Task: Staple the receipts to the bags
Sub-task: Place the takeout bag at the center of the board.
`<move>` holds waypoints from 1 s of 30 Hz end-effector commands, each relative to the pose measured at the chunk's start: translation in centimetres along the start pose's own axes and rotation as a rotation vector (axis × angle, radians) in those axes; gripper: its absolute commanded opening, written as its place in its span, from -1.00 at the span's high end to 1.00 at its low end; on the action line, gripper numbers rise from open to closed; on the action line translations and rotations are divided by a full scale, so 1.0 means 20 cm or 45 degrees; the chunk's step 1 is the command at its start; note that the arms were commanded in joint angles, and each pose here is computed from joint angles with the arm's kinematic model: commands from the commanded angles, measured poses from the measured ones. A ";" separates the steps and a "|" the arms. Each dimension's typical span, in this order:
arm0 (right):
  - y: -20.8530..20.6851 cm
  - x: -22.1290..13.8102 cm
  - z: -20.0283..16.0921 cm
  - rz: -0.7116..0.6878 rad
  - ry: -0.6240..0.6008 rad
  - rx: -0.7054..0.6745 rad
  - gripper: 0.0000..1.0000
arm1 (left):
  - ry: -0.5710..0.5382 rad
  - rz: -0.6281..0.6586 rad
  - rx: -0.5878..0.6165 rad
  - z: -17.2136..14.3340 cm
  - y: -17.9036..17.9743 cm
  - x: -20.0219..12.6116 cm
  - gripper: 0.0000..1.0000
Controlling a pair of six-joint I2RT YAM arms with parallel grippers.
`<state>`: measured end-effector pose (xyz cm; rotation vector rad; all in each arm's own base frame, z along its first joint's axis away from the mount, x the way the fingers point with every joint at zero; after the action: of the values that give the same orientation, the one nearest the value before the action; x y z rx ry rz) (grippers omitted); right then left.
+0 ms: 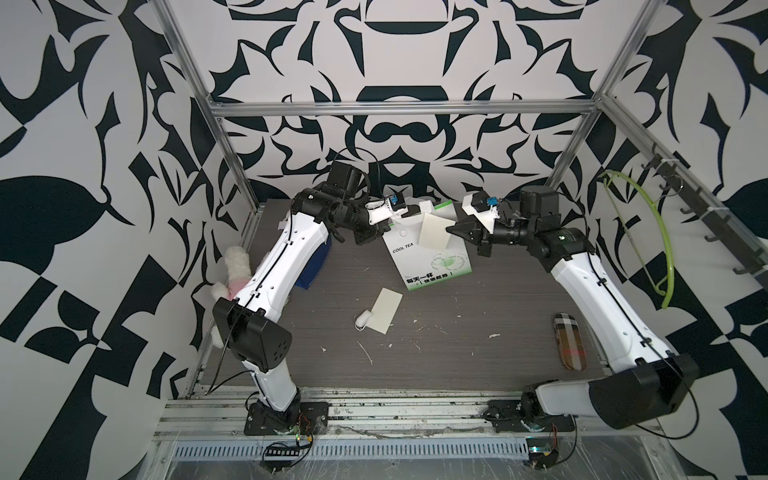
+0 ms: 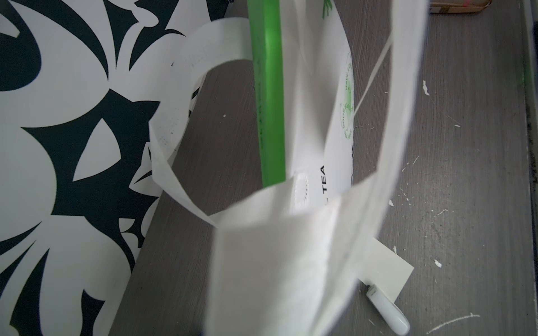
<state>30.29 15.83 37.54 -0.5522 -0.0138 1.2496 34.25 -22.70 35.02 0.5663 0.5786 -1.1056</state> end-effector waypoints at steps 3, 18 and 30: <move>0.01 0.02 0.01 -0.013 0.044 -0.108 1.00 | 0.012 -0.012 0.076 0.02 -0.02 0.01 1.00; 0.05 0.12 -0.12 0.002 0.037 -0.065 1.00 | 0.058 0.004 0.197 -0.01 -0.02 0.09 1.00; 0.06 0.14 -0.26 -0.090 0.142 0.026 1.00 | 0.158 0.061 0.270 -0.05 -0.02 0.20 1.00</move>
<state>31.74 16.73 30.94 -0.5924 0.0986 1.1929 34.70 -24.44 31.93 0.8003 0.5624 -1.1056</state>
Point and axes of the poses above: each gripper's point midway between its finger pads, its own x axis out along the fingers, its own y axis along the line the jaws close on, z = x × y, the point moved 6 cm from there along -x, back along the fingers, and after that the axes turned 14 degrees about -x, right-handed, at the moved point
